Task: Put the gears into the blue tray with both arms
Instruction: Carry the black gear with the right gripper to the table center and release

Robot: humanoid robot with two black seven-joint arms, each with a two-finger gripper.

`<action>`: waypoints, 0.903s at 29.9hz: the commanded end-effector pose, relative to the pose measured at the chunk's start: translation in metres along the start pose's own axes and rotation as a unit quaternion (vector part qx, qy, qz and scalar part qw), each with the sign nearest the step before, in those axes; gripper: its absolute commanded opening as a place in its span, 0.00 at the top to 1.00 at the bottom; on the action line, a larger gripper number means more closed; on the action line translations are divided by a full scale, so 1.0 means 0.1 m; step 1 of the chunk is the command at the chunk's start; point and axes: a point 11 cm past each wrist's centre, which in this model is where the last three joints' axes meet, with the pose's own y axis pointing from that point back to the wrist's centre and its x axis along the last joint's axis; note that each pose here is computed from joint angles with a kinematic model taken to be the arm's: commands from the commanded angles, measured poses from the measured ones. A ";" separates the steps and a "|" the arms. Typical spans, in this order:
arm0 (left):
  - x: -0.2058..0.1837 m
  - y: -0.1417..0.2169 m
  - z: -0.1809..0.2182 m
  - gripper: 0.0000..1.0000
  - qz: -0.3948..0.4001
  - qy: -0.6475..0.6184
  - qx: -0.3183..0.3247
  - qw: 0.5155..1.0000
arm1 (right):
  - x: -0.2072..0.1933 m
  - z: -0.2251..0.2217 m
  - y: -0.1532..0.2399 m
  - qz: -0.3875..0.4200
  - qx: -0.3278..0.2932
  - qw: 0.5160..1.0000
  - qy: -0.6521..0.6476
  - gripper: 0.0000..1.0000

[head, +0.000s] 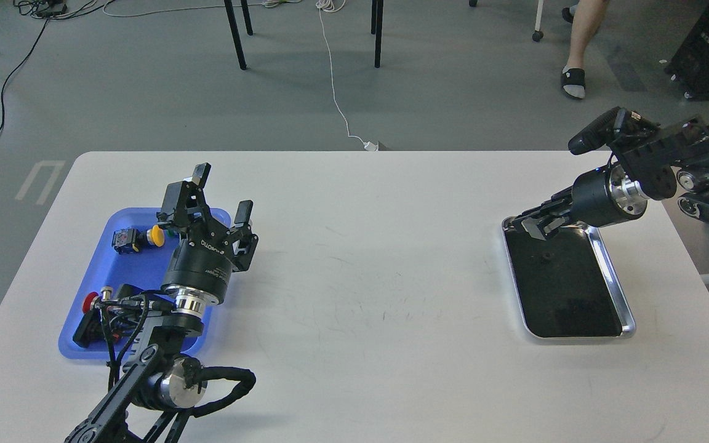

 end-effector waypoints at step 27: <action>0.09 0.10 0.10 0.02 0.014 0.000 -0.012 1.000 | 1.03 -1.65 -1.07 -0.025 0.108 0.982 0.153 0.84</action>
